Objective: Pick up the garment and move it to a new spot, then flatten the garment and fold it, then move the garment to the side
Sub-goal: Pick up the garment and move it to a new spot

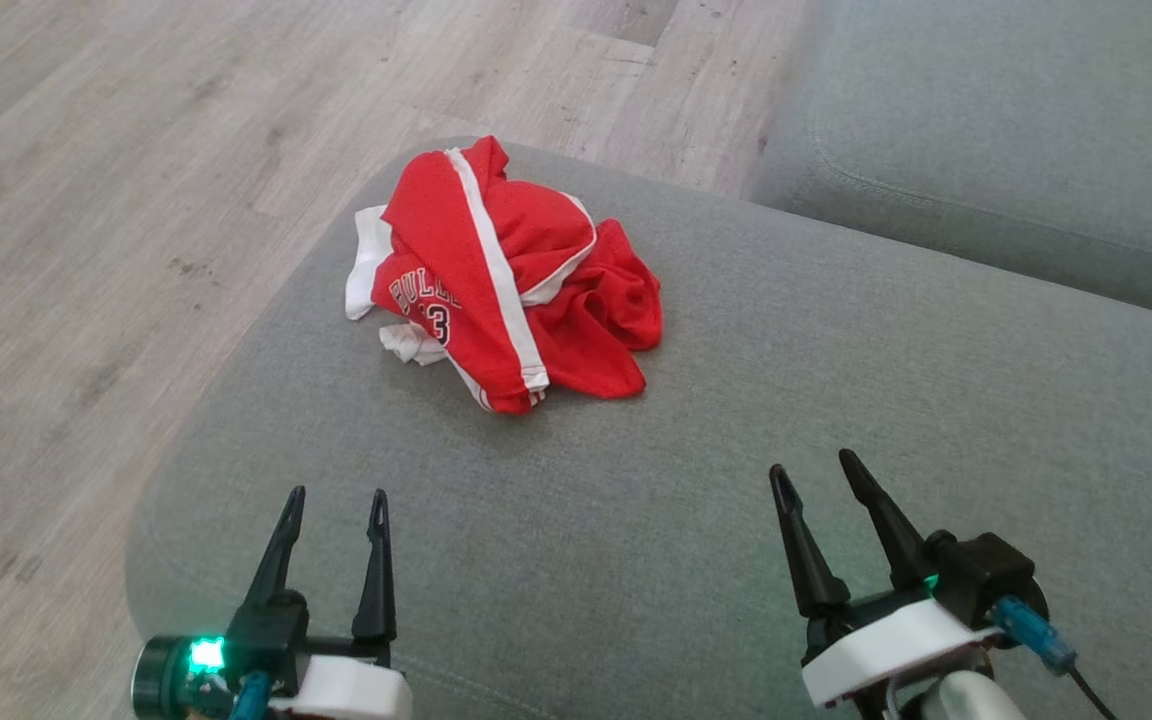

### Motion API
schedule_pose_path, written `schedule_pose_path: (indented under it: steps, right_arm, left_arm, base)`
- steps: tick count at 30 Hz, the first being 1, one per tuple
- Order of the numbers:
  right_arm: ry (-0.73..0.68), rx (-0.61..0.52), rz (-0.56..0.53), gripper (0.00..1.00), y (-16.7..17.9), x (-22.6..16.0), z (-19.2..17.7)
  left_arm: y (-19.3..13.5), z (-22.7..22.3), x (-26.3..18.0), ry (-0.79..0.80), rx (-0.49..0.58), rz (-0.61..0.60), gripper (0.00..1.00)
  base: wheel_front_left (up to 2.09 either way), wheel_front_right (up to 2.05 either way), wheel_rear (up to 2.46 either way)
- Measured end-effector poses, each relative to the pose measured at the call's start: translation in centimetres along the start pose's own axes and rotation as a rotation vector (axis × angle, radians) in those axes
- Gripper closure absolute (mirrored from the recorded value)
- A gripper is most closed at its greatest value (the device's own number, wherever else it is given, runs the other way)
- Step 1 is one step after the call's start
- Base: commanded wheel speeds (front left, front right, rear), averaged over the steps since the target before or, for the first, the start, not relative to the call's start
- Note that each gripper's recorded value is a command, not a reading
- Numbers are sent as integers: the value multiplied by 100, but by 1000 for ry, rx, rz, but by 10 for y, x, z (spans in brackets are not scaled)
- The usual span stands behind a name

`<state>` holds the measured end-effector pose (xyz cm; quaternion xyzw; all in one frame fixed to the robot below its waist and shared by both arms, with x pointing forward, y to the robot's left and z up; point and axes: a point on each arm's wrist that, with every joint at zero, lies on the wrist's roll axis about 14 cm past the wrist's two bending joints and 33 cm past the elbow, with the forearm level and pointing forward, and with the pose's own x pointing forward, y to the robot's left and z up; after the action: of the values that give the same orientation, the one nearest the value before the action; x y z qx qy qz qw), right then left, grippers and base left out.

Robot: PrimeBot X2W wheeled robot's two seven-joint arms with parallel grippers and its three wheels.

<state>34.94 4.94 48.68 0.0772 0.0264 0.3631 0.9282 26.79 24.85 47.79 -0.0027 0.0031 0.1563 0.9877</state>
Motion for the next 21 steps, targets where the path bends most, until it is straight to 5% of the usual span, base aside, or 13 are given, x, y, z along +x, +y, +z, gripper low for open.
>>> schedule_pose_path:
  steps: [11,17,21]
  right_arm:
    - [27,29,-5,0,-5,3,-12]
    - [28,42,-30,0,-24,18,-18]
    - [22,48,-60,0,-42,26,-20]
  left_arm:
    - [1,0,17,16,48,-60,0]
    - [-11,57,124,27,71,-180,0]
    - [-11,58,176,154,107,-205,0]
  base:
    - [0,0,0]
    - [0,0,0]
    - [0,0,0]
